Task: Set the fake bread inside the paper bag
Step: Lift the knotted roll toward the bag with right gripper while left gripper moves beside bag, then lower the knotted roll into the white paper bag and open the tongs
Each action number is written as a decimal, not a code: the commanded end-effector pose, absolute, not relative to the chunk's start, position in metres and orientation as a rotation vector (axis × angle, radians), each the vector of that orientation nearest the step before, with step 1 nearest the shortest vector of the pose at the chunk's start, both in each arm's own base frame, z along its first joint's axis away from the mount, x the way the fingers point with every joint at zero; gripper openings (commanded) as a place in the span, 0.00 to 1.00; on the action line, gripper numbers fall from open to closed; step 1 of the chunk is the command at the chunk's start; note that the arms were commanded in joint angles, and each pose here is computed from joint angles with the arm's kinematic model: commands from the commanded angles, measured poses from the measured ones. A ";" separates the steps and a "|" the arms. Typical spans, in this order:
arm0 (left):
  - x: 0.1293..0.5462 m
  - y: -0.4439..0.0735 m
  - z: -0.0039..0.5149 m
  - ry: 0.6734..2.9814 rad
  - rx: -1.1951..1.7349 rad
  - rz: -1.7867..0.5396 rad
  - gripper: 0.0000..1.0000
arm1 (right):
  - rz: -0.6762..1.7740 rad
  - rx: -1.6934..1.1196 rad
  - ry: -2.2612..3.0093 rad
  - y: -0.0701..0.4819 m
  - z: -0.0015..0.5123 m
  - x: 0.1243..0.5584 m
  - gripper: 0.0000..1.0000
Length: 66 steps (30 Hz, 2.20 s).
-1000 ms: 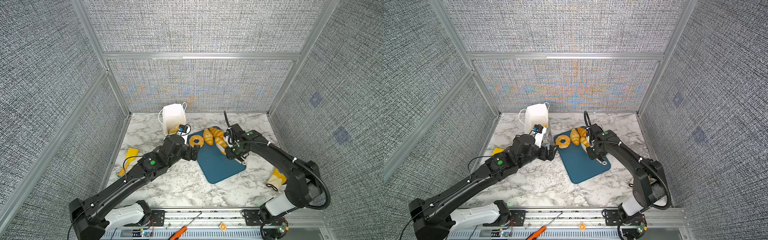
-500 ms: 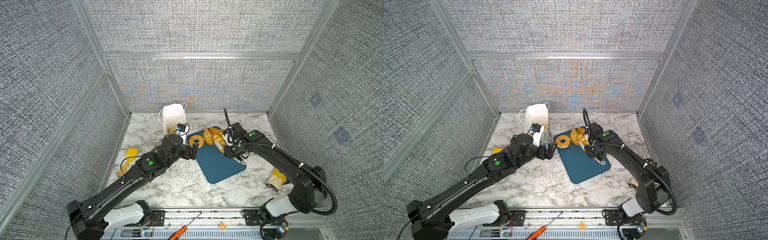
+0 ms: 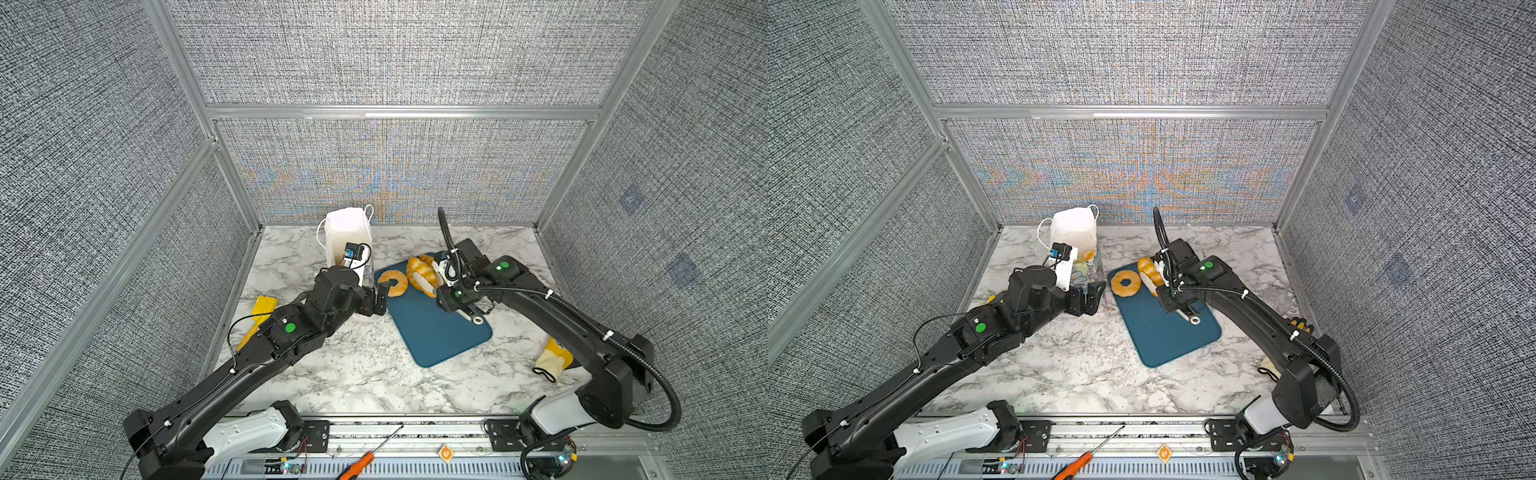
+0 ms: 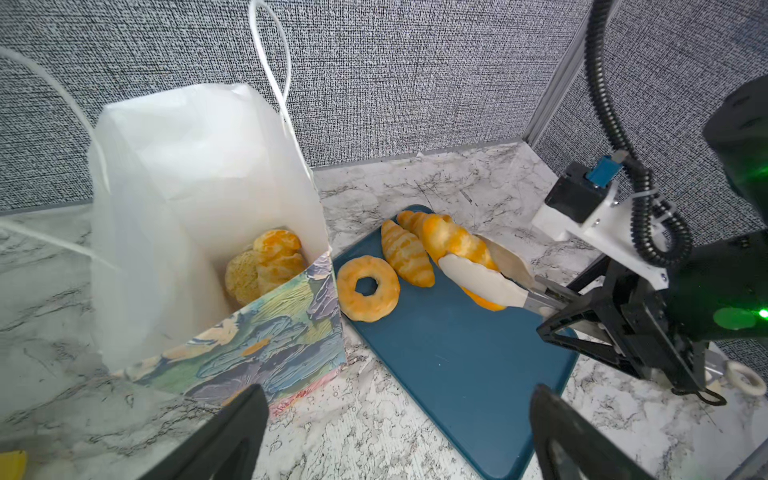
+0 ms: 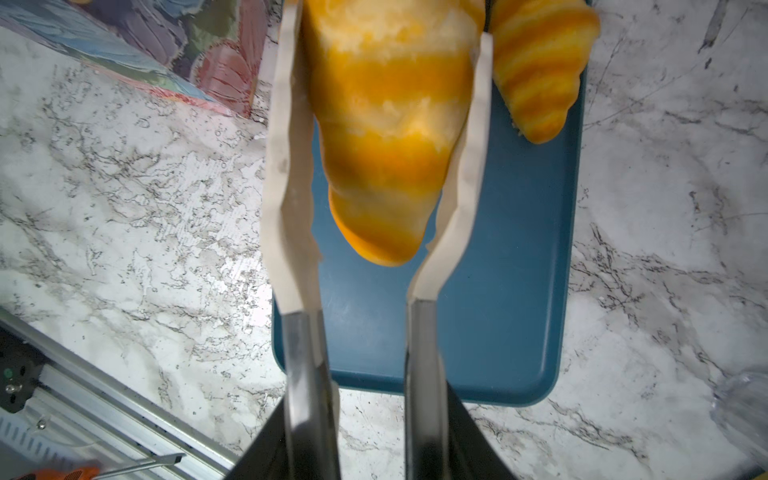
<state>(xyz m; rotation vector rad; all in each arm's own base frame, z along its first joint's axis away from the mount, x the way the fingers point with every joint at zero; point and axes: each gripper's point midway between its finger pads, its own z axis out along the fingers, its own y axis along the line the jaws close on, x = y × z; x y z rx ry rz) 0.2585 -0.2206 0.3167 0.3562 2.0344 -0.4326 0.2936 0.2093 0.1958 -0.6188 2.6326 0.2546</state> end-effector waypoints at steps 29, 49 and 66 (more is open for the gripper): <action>0.269 -0.158 0.357 1.995 0.292 -0.285 0.99 | 0.515 -0.727 2.216 0.295 0.342 0.296 0.43; 0.267 -0.121 0.349 2.012 0.208 -0.220 1.00 | 0.644 -0.871 2.089 0.385 0.365 0.300 0.42; 0.264 -0.117 0.345 2.016 0.185 -0.236 0.99 | 0.519 -0.844 2.170 0.398 0.332 0.339 0.43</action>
